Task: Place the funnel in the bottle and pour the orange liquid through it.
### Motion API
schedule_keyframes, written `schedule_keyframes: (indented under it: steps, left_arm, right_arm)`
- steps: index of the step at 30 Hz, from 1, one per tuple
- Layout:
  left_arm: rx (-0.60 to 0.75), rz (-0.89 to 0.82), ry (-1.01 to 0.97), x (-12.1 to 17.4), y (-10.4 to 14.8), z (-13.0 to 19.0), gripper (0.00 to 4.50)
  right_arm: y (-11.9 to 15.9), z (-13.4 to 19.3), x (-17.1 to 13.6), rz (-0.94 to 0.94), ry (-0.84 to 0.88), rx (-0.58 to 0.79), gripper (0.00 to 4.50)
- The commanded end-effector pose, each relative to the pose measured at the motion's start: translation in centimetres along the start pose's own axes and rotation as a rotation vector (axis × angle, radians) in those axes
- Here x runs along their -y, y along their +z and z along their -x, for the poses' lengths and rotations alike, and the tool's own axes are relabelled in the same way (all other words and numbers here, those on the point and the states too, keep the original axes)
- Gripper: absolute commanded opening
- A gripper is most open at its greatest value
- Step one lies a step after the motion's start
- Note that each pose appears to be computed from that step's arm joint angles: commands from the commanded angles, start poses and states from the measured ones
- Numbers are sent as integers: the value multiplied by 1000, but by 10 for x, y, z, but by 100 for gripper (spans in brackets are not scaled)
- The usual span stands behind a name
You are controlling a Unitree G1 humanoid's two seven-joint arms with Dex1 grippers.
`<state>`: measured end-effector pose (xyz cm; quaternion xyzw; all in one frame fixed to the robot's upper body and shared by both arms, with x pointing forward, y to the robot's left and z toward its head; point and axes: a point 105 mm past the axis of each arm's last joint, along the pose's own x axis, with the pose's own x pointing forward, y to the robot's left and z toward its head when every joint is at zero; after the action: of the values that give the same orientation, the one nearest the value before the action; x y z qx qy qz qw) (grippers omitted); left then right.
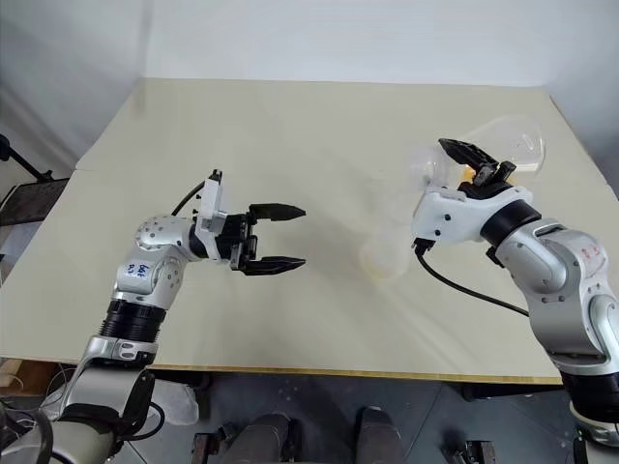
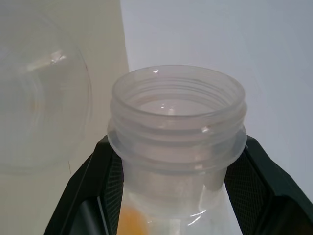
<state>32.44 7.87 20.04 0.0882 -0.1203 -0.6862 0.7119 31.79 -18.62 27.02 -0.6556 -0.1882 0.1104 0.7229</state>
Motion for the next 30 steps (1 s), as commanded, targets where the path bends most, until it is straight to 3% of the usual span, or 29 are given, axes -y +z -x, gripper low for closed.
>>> schedule_keyframes:
  steps: [1, 30]
  left_arm:
    - [11, -48, -16, -2, 10, -3, 450]
    - [-13, 3, 5, 1, 3, -5, 450]
  right_arm:
    - [-1, 5, 19, 90, -62, 2, 243]
    - [-5, 1, 11, 319, -47, 36, 243]
